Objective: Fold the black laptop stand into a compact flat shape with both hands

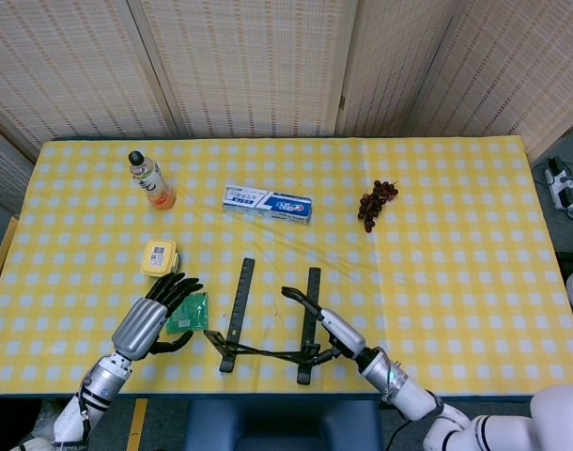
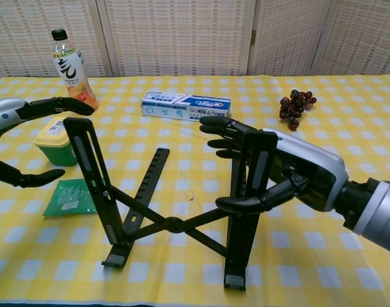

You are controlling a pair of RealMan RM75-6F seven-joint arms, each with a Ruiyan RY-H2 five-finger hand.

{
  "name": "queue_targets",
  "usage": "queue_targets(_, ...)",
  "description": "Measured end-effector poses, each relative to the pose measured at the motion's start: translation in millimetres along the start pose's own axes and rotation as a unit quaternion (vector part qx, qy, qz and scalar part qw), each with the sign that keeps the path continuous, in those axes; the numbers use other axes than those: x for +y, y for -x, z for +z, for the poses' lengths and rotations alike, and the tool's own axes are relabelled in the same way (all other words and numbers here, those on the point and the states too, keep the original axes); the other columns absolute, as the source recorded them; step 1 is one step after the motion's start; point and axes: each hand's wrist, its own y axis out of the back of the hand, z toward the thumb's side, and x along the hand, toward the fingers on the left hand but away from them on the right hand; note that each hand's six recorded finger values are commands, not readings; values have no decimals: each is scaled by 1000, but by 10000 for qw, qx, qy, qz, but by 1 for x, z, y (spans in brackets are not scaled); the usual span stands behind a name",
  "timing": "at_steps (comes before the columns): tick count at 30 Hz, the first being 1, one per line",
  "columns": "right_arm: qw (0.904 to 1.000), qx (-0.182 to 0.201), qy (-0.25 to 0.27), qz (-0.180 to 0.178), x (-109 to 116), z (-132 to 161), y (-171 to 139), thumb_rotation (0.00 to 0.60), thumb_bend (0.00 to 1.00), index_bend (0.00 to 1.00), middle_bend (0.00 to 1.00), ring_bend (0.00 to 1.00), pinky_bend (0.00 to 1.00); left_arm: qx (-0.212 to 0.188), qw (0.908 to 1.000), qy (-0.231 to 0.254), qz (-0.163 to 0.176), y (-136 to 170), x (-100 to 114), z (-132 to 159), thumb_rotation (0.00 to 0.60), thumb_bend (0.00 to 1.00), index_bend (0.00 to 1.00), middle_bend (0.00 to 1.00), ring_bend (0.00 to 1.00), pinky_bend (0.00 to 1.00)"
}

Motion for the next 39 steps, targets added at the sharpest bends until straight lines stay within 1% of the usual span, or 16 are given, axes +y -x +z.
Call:
queue_targets(4,9993,-32,-1,-368,15,-1,6,600,261,0,0,0,0,-20,10000,-8,39,1,2,0,600,373,160,144,39,12)
queue_targets(7,9967,33,130,-801,31,1,8,600,261,0,0,0,0,-38,10000,31,52,1,2,1,600,374,160,144,39,6)
queue_targets(10,9899,170,362,-1358,50,5,3,600,262,0,0,0,0,-62,10000,23,47,0,2,1,600,373,159,144,39,5)
queue_targets(13,9802,365,428,-1900,71,9,-7,600,261,0,0,0,0,-78,9999,-17,63,-1,4,1,600,373,158,144,38,4)
queue_targets(16,9681,607,283,-2414,96,17,-18,600,261,0,0,0,0,-92,9999,-27,45,-3,5,2,600,373,158,143,39,4)
queue_targets(18,9624,710,-6,-2621,109,23,-26,600,261,0,0,0,0,-114,9999,-46,-6,-6,4,3,600,373,158,144,39,4)
queue_targets(20,9627,716,-372,-2581,112,25,-33,600,261,0,0,0,0,-147,9998,-115,-73,-10,3,4,600,374,158,144,39,5)
queue_targets(23,9661,659,-968,-2300,111,29,-41,600,261,1,24,18,0,-225,9989,-340,-225,-20,-1,5,600,374,158,144,44,7)
queue_targets(25,9661,616,-1339,-2121,108,31,-44,600,261,37,93,70,0,-301,9973,-591,-324,-31,-3,5,600,373,158,144,46,10)
queue_targets(26,9648,590,-1596,-2004,106,33,-46,600,260,91,157,119,0,-337,9962,-718,-356,-36,-3,5,600,373,158,144,46,11)
queue_targets(28,9612,551,-1990,-1830,103,36,-48,600,260,178,247,189,0,-426,9931,-1019,-401,-50,-4,6,600,373,155,144,46,12)
queue_targets(29,9576,524,-2261,-1707,101,38,-49,600,261,233,300,238,6,-463,9915,-1141,-411,-55,-5,6,600,373,150,144,46,12)
queue_targets(30,9542,503,-2463,-1621,99,39,-49,600,261,263,327,265,16,-508,9894,-1292,-430,-63,-6,7,600,374,140,141,45,12)
queue_targets(32,9461,454,-2858,-1453,95,40,-50,600,261,343,396,333,65,-563,9863,-1481,-463,-73,-9,7,600,374,117,129,42,12)
queue_targets(36,9225,297,-3695,-1075,86,39,-47,600,262,438,482,408,132,-632,9791,-1861,-518,-95,-17,6,600,352,64,58,5,3)
queue_targets(39,9060,179,-4150,-817,78,35,-41,600,261,465,531,451,192,-678,9728,-2159,-492,-112,-24,5,600,301,32,22,0,0)
